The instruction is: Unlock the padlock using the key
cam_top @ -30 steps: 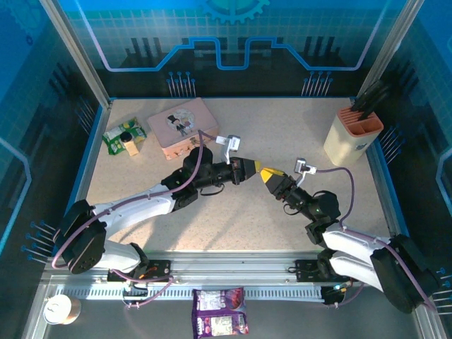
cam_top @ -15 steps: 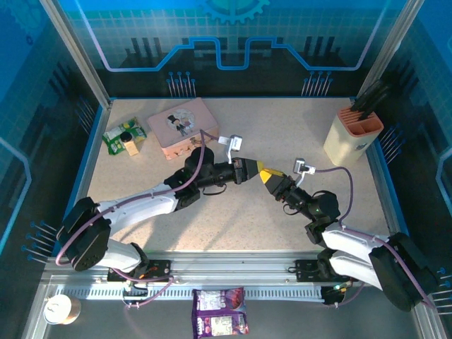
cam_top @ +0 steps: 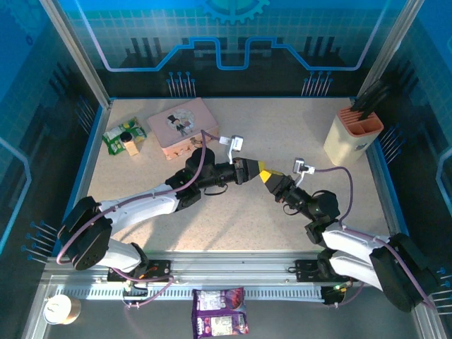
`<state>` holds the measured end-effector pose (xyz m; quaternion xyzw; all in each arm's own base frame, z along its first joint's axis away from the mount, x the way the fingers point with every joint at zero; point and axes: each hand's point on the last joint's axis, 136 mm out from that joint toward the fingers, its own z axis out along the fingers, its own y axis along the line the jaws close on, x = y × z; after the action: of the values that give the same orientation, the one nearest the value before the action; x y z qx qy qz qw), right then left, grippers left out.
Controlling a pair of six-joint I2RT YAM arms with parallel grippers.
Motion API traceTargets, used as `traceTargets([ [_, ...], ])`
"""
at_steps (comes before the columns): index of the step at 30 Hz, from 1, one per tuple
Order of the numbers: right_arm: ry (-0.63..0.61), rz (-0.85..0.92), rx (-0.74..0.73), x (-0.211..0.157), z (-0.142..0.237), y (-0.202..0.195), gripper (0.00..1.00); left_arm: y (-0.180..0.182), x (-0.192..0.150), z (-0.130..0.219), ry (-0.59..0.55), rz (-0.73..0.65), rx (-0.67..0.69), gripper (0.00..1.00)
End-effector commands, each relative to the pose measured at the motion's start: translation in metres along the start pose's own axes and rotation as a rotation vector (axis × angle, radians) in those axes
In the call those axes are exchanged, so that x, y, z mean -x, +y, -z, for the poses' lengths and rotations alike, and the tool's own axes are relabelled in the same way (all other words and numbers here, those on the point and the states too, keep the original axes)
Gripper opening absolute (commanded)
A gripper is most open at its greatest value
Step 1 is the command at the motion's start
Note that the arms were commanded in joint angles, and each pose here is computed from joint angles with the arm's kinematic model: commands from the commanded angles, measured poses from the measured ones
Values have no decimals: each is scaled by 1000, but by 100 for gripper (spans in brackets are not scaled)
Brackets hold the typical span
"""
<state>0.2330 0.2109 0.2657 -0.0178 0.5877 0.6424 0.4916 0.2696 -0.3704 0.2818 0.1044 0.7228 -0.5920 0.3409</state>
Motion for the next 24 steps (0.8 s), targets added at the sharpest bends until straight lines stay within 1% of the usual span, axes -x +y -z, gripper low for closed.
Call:
traceTargets([
  [1,-23,32,-3,9,-4,5,1,-9,-9,1,28,-15,-26,16],
  [3,-19,32,-23,7,-2,2,0,-7,-7,4,17,-13,-12,22],
  [5,-9,34,-44,5,-1,-2,0,-4,-2,9,-13,-5,-3,29],
  [7,5,32,-57,2,0,-4,0,-1,5,16,-43,10,3,34],
  [13,38,33,-39,-5,-1,0,0,8,12,22,-66,40,8,39],
  [18,53,29,-39,-9,-2,-1,0,8,10,22,-61,42,3,39],
  [21,61,26,-35,-11,-3,-1,0,6,10,22,-55,40,-3,35],
  [24,66,21,-33,-13,-4,-1,0,6,11,22,-55,39,-4,29],
])
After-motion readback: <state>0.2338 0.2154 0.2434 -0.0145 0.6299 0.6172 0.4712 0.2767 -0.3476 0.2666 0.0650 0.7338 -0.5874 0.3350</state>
